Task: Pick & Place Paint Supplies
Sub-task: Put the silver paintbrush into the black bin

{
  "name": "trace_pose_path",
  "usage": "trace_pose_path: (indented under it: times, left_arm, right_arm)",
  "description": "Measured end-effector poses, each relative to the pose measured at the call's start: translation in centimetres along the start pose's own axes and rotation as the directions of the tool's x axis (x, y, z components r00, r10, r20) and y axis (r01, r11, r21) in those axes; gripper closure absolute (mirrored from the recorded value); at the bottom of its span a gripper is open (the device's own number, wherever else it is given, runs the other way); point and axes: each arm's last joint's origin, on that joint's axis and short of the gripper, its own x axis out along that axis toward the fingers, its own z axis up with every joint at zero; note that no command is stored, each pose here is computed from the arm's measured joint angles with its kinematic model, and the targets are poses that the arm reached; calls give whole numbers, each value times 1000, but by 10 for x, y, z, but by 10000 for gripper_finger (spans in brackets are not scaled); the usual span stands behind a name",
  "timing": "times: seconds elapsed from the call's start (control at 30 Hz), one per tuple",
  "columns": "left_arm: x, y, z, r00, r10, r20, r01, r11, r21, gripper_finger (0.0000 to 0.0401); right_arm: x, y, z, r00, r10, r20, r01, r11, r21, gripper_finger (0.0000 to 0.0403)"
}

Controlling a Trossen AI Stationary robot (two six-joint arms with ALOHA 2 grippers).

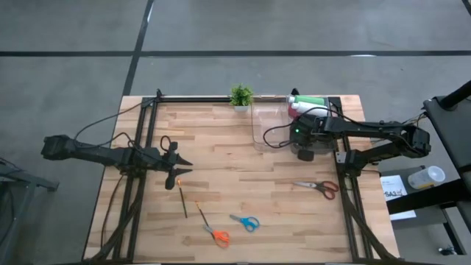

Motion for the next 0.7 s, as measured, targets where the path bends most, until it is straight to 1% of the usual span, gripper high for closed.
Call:
trace_pose_path:
  times: [0.2, 0.37, 0.43, 0.53, 0.7]
  left_arm:
    - [0, 0, 0, 1000, 1, 0, -1, 1000, 0, 279]
    - [0, 0, 0, 1000, 0, 0, 0, 1000, 0, 279]
    - [0, 0, 0, 1000, 0, 0, 0, 1000, 0, 279]
    - [0, 0, 0, 1000, 0, 0, 0, 1000, 0, 279]
    - [0, 0, 0, 1000, 0, 0, 0, 1000, 0, 279]
  right_arm:
    - [0, -1, 3, 1000, -4, 31, 4, 1000, 9, 390]
    - [0, -1, 3, 999, -3, 35, 1, 998, 58, 390]
    - [0, 0, 3, 1000, -1, 31, -1, 998, 55, 390]
    - [0, 0, 2, 999, 24, 30, -25, 999, 22, 390]
    - [0, 1, 2, 999, 29, 27, -30, 999, 42, 390]
